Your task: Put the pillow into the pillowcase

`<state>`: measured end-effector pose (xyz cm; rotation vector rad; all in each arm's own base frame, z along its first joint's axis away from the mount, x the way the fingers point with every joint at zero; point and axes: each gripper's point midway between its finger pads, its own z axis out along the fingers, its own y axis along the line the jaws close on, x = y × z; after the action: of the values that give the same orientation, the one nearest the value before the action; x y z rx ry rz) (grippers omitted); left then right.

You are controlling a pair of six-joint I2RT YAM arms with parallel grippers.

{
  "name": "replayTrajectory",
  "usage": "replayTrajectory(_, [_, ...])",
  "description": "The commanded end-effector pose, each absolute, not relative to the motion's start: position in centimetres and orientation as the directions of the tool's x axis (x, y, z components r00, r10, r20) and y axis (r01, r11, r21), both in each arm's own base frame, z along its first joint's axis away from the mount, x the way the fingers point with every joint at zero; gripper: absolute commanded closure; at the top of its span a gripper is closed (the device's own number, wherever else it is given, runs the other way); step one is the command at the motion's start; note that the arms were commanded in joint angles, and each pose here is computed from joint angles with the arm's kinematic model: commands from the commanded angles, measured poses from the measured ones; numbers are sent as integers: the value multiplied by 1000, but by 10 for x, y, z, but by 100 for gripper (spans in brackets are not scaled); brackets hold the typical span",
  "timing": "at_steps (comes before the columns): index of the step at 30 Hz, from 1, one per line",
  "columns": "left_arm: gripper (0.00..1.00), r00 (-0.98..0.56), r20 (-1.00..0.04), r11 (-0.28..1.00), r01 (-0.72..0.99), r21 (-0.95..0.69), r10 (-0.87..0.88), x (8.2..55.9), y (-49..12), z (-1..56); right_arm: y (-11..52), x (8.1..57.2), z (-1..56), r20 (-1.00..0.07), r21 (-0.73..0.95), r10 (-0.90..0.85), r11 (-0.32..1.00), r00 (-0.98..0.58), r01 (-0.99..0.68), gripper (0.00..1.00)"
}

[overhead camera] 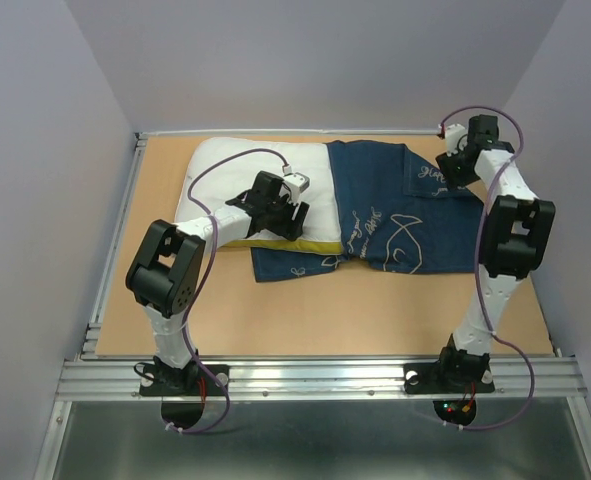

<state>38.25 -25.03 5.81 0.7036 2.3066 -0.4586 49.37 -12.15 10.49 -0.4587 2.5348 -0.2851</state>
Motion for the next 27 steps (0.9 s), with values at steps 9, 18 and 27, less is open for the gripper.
replayTrajectory(9, [25,-685,-634,817,560,-142,359,379,-240,38,-26,551,92,-580,-183,-358,933,-732,-311,47])
replayTrajectory(18, [25,-691,-630,816,557,-153,354,376,-240,34,-2,559,56,-553,-127,-323,944,-768,-305,45])
replayTrajectory(27, [25,-696,-622,816,558,-152,360,376,-241,29,31,560,53,-561,-73,-317,939,-765,-336,36])
